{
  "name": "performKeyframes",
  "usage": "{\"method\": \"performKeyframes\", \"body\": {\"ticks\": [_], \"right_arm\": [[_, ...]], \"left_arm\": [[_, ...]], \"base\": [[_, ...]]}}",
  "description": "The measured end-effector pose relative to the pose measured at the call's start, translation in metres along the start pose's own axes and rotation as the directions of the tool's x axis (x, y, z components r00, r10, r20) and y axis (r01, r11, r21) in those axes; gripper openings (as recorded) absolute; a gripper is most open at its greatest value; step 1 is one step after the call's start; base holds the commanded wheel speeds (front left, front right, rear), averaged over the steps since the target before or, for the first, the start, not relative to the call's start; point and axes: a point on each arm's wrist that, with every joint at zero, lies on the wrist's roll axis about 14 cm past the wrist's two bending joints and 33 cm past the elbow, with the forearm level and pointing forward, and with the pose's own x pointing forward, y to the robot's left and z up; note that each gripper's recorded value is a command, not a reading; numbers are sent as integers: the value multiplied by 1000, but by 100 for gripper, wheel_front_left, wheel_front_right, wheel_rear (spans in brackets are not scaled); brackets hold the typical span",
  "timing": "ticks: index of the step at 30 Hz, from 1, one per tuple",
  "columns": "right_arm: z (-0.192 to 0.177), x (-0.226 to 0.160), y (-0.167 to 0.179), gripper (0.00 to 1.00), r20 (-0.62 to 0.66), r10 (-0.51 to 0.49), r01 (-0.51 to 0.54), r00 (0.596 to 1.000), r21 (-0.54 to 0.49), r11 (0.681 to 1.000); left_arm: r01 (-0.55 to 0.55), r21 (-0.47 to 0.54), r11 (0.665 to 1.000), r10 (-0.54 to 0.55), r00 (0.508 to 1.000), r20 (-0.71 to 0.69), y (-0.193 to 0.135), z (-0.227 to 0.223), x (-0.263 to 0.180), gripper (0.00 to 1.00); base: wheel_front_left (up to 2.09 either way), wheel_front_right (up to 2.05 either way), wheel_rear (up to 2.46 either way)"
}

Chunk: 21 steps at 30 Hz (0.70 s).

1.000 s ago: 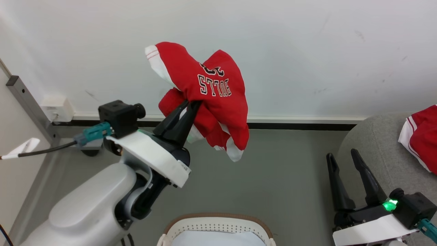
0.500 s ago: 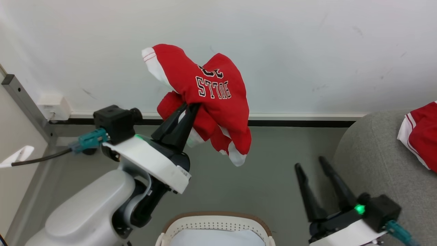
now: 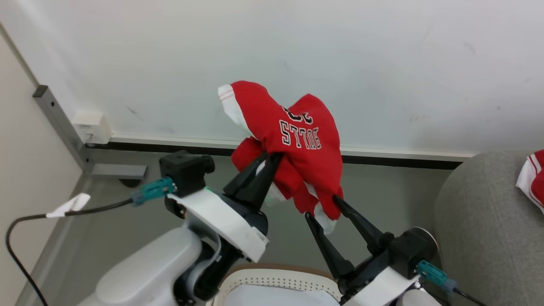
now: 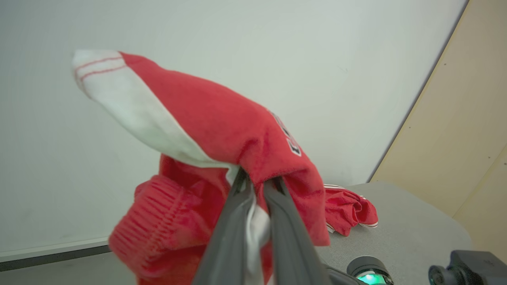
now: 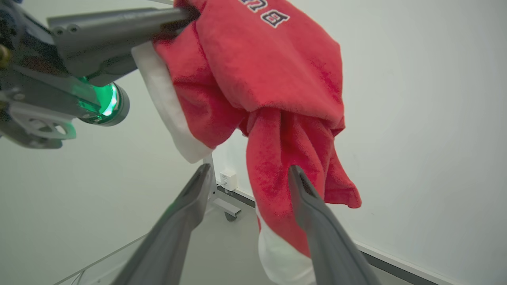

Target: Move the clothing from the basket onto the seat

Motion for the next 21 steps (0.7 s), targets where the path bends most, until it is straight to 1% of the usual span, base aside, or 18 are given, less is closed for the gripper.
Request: {"method": "performKeyframes", "body": {"ticks": [10, 14, 17, 18, 19, 20, 21], "right_arm": [[-13, 26, 5, 100, -63, 36, -39, 997, -45, 998], [-12, 39, 11, 100, -70, 65, -71, 995, -80, 994], [-10, 47, 17, 100, -67, 85, -91, 994, -85, 992], [-9, 49, 19, 91, -63, 92, -97, 994, -84, 992], [-8, 51, 22, 49, -61, 99, -103, 993, -79, 992], [-9, 52, 24, 26, -62, 104, -109, 993, -74, 991], [-9, 52, 26, 0, -64, 108, -113, 992, -70, 991]], "left_arm": [[23, -34, 999, -23, 999, -27, -21, -11, -20, 0], [20, -41, 999, -21, 999, -32, -26, -12, -29, 0], [2, -44, 999, -4, 999, -34, -24, -12, -36, 0], [-7, -44, 999, 5, 999, -33, -23, -12, -39, 0], [-16, -44, 999, 14, 999, -32, -21, -11, -41, 0], [-24, -42, 999, 22, 999, -31, -19, -10, -43, 0], [-30, -39, 999, 29, 999, -29, -18, -9, -45, 0]], "base": [[0, 0, 0], [0, 0, 0], [0, 0, 0], [0, 0, 0], [0, 0, 0], [0, 0, 0], [0, 0, 0]]}}
